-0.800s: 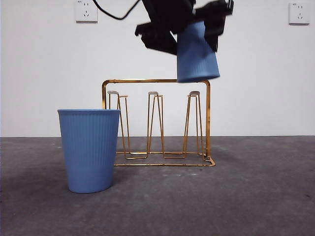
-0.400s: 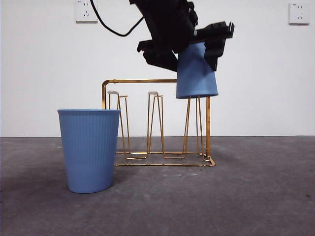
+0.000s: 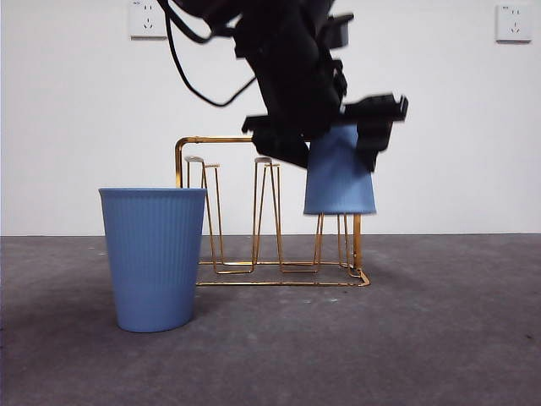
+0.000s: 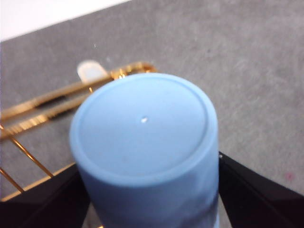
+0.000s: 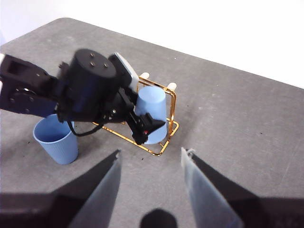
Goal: Pick up cup 1,put cup 1 in the cup rack,pick up cup 2,put cup 2 in the cup rack
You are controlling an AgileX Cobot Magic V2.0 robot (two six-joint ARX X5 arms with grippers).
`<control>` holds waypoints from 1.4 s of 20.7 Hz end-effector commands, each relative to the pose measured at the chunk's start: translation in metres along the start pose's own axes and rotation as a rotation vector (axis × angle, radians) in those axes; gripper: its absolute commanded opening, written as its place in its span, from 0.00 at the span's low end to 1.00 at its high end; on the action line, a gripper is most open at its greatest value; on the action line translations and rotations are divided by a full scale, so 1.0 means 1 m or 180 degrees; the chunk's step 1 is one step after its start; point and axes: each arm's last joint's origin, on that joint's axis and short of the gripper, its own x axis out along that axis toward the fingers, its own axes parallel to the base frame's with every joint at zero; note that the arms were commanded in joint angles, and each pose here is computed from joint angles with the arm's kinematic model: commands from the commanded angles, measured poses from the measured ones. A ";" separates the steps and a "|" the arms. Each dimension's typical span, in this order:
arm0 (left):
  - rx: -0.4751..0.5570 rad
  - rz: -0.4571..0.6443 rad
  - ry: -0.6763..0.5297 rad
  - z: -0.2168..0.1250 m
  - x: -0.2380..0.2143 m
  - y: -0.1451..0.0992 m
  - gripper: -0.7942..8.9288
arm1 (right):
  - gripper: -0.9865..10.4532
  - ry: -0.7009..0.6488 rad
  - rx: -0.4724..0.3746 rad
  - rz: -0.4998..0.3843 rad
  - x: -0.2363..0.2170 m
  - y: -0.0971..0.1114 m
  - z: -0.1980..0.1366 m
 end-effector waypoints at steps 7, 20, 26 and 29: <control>-0.0055 0.0051 0.0225 -0.022 0.020 -0.003 0.07 | 0.28 -0.0008 -0.0023 -0.0015 0.001 0.000 -0.001; -0.0088 -0.0106 0.0599 -0.040 0.029 0.000 0.50 | 0.28 -0.0005 -0.0048 -0.0015 0.001 0.000 -0.001; -0.0100 -0.0154 0.0887 -0.048 0.027 0.000 0.54 | 0.28 -0.0007 -0.0094 -0.0015 0.001 0.000 -0.001; -0.0077 -0.0136 0.0967 -0.049 0.026 0.001 0.54 | 0.28 -0.0006 -0.0094 -0.0015 0.001 0.000 -0.001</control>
